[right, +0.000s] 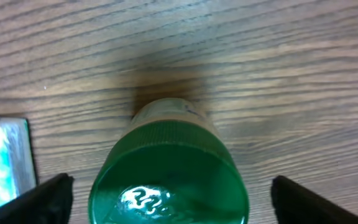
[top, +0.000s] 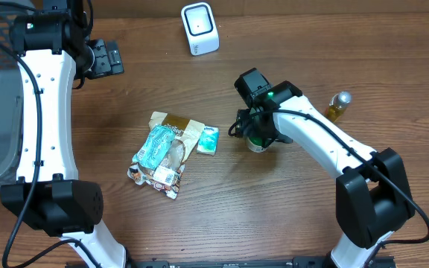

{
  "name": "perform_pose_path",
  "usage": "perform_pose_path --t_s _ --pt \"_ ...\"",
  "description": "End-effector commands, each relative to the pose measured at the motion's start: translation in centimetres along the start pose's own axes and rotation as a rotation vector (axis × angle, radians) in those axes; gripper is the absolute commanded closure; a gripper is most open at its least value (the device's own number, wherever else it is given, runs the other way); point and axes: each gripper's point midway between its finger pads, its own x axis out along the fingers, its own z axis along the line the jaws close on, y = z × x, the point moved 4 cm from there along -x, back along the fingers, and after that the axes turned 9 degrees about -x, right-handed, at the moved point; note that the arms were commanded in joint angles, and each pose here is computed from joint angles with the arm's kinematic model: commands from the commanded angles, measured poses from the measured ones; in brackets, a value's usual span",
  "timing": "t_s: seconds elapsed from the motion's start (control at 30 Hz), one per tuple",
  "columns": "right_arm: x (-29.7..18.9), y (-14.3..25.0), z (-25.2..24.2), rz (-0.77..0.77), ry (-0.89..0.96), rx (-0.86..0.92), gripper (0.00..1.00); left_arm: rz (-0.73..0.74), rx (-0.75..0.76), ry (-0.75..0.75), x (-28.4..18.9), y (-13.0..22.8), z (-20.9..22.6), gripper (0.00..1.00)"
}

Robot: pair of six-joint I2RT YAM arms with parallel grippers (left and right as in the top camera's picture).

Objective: Scan the item barcode
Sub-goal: 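Lower the right gripper and close it around the green jar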

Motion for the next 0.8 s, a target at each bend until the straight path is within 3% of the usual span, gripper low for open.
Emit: perform_pose_path --t_s 0.0,0.77 --pt "-0.12 -0.33 -0.41 -0.021 0.013 -0.002 0.00 -0.029 -0.017 0.008 -0.99 -0.33 0.17 0.00" --pt "0.18 -0.25 -0.40 -0.011 0.018 -0.007 0.00 -0.029 -0.017 0.008 -0.99 -0.33 0.17 0.00"
